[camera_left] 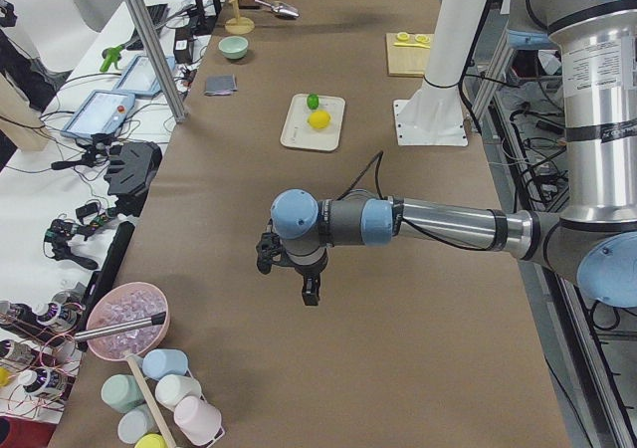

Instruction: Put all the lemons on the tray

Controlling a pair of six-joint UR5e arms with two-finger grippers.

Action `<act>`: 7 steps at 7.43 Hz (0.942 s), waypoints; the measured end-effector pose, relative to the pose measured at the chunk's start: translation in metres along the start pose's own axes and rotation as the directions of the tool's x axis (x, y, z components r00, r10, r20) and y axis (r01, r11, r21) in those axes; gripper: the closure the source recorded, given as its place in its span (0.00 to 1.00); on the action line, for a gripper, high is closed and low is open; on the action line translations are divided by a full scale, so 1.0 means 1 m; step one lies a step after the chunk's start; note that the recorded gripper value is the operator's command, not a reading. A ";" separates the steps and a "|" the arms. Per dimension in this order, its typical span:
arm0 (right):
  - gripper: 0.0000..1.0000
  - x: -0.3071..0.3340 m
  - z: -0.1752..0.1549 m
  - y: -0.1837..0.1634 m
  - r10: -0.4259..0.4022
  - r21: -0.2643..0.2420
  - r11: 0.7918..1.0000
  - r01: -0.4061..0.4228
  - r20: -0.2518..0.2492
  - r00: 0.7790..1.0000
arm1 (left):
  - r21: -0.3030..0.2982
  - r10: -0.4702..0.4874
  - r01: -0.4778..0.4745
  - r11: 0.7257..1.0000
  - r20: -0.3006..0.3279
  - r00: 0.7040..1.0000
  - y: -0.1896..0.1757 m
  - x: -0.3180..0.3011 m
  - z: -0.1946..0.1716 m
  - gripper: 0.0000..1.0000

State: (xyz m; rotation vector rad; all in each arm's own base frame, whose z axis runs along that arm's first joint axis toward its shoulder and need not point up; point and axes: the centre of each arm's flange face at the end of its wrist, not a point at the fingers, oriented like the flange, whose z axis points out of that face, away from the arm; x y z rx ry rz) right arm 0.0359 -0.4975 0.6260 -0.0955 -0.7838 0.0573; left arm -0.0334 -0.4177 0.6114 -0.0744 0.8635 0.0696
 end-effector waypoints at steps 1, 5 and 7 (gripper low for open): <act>0.00 0.000 0.000 0.000 0.000 0.000 1.000 0.000 -0.001 1.000 | -0.005 -0.005 0.005 1.000 0.004 1.000 0.001 -0.003 -0.001 0.02; 0.00 0.002 0.002 0.001 0.000 -0.003 1.000 0.000 -0.006 1.000 | -0.005 -0.021 0.021 1.000 0.011 1.000 0.001 -0.011 -0.004 0.02; 0.00 0.004 0.003 0.002 -0.004 -0.005 1.000 0.004 -0.009 1.000 | -0.007 -0.026 0.026 1.000 0.011 1.000 0.001 -0.012 -0.004 0.02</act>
